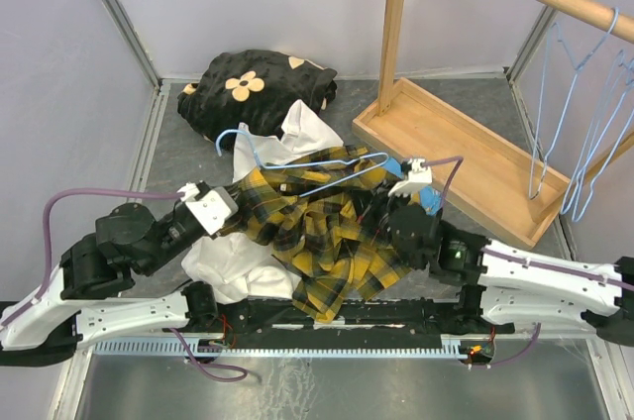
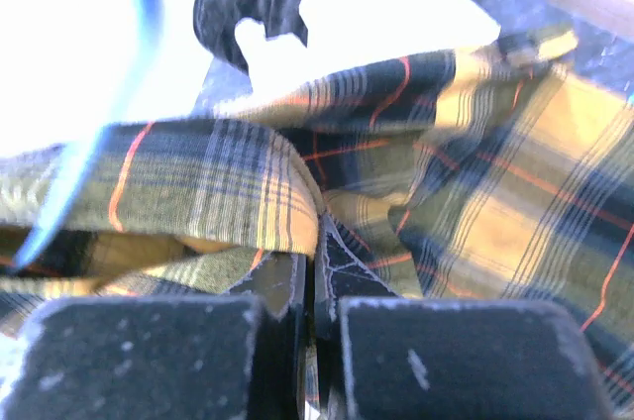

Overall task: Place the shirt on the hanger
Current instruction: Hang the shirt on the hanger.

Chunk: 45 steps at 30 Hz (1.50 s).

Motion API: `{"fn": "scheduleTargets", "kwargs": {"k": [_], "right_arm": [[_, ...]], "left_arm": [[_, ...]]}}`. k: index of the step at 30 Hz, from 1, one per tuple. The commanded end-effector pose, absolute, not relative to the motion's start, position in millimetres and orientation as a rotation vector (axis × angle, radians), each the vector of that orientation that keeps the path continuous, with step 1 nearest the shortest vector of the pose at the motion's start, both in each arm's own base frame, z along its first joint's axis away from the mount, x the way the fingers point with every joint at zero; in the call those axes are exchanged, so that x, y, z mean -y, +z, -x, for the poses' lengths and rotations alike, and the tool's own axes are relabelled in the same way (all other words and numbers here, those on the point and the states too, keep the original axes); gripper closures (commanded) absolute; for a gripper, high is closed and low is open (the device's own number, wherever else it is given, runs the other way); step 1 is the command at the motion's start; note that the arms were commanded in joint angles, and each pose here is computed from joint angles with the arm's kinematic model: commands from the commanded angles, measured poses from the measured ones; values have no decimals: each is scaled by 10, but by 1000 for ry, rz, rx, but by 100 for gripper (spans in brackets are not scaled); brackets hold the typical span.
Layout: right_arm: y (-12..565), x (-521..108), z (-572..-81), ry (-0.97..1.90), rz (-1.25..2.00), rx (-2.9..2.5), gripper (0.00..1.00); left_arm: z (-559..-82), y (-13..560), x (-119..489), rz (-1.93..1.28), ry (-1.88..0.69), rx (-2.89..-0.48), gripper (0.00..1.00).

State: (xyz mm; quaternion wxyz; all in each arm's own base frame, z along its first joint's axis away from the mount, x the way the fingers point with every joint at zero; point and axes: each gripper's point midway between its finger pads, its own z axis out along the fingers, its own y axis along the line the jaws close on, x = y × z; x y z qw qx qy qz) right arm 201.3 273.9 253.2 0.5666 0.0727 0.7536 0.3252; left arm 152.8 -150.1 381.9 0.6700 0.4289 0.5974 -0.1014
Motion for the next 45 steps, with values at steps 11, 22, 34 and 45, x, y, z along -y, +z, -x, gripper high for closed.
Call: {"fn": "scheduleTargets", "kwargs": {"k": [11,22,34,45], "right_arm": [[2842,-2451,-2363,623,169,-2111,100],[3039,-1847,-2406,485,165,-2154,100],[3206,-1250,-2100,236,267,-2203,100],[3633,-859,-2026,90,270,-2094,100]], "left_arm": [[-1491,3817,1138,-819,-245,-1361,97],[-1525,3775,1030,-807,-191,-1382,97],[-1586,3716,994,-855,-96,-1403,97],[-1564,3693,967,-871,-96,-1398,97]]}}
